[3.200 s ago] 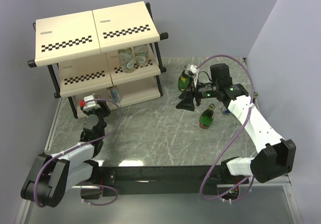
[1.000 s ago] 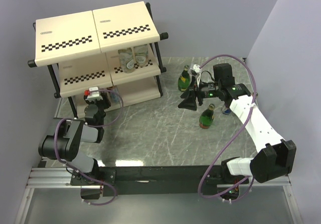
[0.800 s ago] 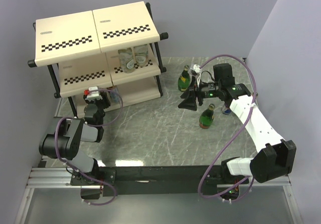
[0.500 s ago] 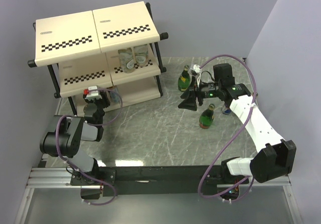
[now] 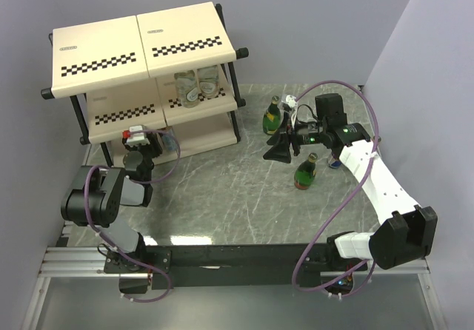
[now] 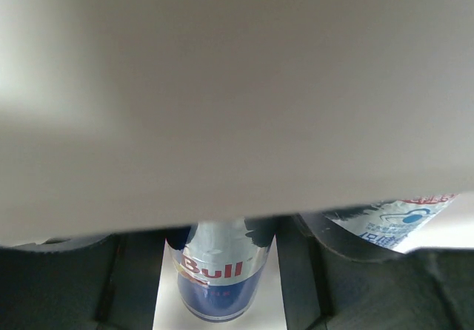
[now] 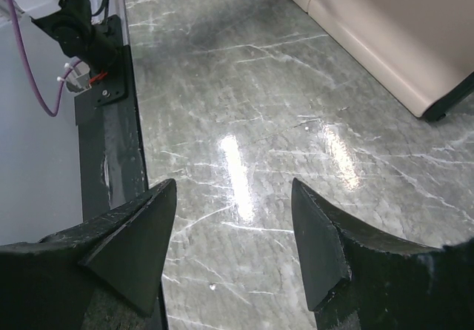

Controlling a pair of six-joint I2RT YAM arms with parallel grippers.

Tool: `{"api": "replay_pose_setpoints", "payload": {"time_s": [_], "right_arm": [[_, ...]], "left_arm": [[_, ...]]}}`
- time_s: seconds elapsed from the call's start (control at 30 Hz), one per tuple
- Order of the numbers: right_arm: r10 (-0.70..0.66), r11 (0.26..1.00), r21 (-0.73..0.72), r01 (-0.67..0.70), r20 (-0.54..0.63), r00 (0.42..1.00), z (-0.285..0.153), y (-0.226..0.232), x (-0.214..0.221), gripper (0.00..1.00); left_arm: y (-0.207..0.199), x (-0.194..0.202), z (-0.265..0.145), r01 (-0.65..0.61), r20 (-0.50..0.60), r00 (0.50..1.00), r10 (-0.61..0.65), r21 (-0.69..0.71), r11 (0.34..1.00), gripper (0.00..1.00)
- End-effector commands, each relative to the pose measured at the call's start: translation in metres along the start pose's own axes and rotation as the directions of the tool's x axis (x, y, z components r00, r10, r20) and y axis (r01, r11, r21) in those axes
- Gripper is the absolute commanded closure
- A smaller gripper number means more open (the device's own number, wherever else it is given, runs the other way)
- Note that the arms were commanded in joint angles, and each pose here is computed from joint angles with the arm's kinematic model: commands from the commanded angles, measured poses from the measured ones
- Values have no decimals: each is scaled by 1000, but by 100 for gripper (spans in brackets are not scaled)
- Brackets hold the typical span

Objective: Place and organize the beverage onto the shelf
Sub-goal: Place the drink on the shelf.

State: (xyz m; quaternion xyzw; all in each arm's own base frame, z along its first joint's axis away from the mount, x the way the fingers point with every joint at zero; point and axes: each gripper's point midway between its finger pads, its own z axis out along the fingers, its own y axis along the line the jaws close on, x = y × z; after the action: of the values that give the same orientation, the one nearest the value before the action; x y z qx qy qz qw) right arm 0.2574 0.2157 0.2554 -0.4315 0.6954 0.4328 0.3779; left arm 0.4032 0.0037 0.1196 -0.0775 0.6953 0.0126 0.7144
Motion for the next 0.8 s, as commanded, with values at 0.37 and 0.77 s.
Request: {"api": "replay_pose_setpoints", "payload": {"time_s": [0.37,0.77], "right_arm": [[-18,1000,-16,18,12,1000,-2,2,-4,30],[-21,1000,-13,21,11,1000,-3,1,-4,30]], "left_arm": [[-10,-95,-4,112,387,912,-135,81,990,97],[-5,-90,-11,134,353,924,-146,59,989,27]]}}
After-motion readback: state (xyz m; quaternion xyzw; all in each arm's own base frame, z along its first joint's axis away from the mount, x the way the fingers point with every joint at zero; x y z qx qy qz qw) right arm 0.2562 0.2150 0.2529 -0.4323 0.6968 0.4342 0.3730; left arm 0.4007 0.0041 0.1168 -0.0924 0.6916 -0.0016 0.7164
